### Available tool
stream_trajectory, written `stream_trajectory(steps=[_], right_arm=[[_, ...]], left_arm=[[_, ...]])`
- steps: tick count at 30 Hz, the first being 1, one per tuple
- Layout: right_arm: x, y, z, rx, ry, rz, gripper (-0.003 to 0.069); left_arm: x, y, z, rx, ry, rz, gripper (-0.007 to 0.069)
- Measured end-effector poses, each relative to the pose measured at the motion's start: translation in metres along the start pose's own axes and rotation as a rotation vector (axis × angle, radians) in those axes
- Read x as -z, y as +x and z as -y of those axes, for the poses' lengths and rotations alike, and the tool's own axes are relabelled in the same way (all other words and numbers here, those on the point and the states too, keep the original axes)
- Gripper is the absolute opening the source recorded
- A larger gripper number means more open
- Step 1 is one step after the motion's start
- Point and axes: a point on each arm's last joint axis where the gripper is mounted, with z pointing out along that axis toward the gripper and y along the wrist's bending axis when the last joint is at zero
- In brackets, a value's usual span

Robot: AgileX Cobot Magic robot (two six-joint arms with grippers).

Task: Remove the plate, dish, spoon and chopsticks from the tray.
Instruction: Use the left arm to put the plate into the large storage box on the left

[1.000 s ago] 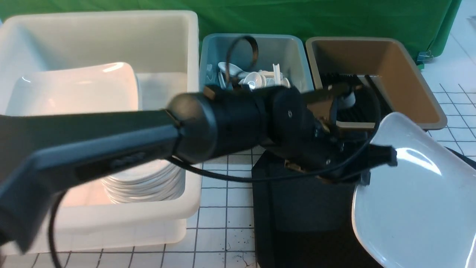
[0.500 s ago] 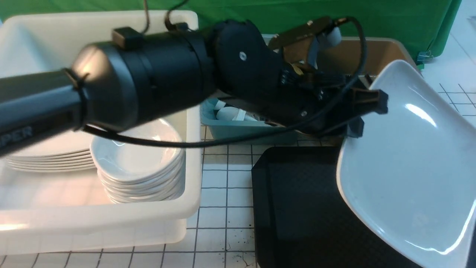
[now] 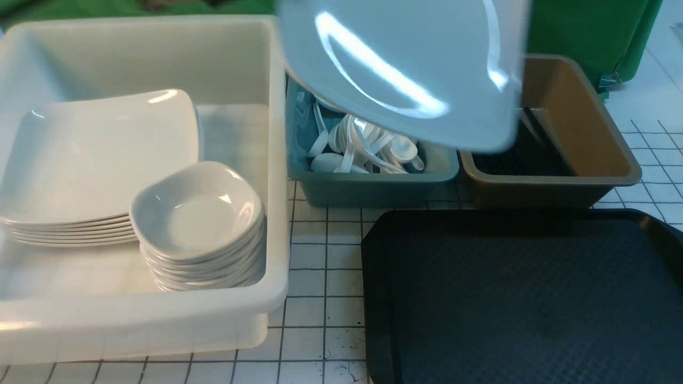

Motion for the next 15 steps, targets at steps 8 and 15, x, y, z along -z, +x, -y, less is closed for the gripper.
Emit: stream_trajectory(steps=[8,15], right_arm=[[0.000,0.000,0.000,-0.001,0.000,0.000,0.0072],[0.000,0.000,0.000,-0.001,0.000,0.000,0.0074]], left_arm=[[0.066,-0.050,-0.097,0.129,-0.275,0.142,0.0022],[0.110,-0.065,-0.186,0.242,-0.506,0.181,0.0023]])
